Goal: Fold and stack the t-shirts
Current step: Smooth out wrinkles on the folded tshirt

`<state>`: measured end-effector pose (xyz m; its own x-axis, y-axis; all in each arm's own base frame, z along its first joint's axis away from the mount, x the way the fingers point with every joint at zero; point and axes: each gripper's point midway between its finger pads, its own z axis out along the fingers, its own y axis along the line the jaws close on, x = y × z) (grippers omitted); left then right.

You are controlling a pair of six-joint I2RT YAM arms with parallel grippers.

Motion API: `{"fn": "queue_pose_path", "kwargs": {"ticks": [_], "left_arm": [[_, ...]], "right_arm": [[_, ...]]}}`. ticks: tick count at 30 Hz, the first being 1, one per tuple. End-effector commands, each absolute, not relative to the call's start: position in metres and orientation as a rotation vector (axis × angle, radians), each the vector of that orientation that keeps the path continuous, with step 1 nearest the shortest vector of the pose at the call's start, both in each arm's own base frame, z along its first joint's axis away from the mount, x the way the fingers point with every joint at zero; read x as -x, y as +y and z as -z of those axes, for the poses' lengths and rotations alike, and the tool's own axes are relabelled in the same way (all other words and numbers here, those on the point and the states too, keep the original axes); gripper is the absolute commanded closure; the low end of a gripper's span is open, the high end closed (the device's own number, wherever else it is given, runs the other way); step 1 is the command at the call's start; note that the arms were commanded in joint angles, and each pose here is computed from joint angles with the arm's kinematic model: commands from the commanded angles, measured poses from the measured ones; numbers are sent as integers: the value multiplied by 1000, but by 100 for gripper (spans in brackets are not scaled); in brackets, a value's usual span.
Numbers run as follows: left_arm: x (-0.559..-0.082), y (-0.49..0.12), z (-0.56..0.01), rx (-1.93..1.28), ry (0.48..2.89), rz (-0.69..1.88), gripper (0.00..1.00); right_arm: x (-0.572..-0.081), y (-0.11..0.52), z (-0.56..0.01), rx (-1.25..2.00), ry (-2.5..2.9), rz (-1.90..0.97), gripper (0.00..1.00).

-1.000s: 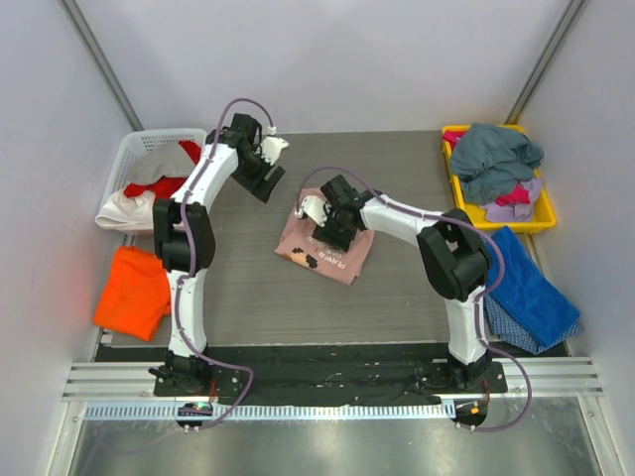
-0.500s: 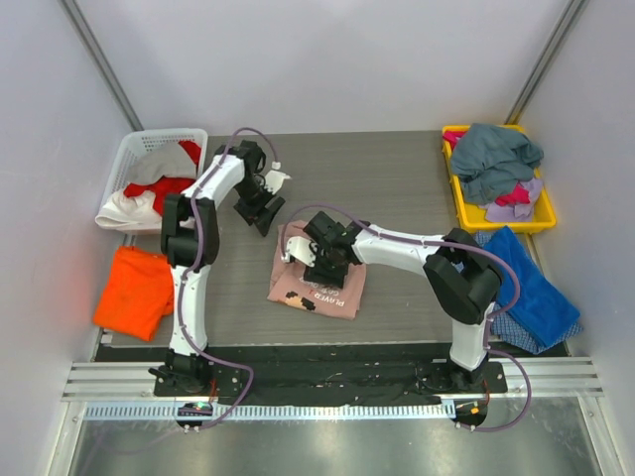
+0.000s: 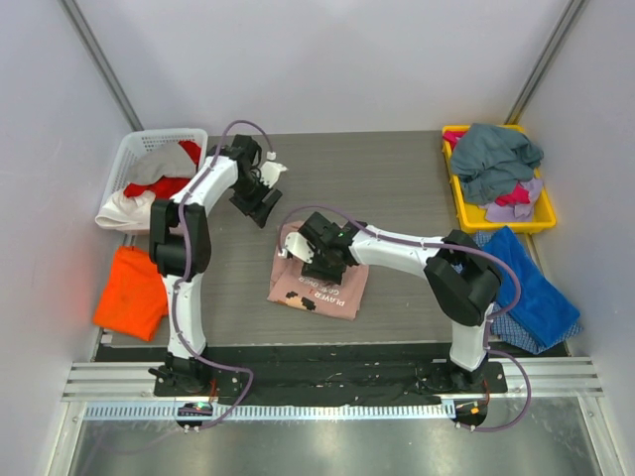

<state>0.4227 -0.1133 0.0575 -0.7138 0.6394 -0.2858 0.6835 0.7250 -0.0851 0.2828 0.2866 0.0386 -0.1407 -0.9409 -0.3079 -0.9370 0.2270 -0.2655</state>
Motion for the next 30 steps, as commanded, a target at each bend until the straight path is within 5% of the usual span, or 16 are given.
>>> {"fn": "queue_pose_path", "kwargs": {"ticks": [1, 7, 12, 30], "left_arm": [[-448, -111, -87, -970, 2559, 170, 31], [-449, -110, -83, -958, 2560, 162, 32], [-447, -110, -82, -956, 2558, 164, 33], [-455, -103, -85, -940, 2531, 101, 33]], "right_arm": [[-309, 292, -69, 1610, 2056, 118, 40], [-321, 297, -74, 1575, 2036, 148, 64], [-327, 303, -78, 1561, 2028, 159, 93], [-347, 321, -123, 1497, 1976, 165, 99]]}}
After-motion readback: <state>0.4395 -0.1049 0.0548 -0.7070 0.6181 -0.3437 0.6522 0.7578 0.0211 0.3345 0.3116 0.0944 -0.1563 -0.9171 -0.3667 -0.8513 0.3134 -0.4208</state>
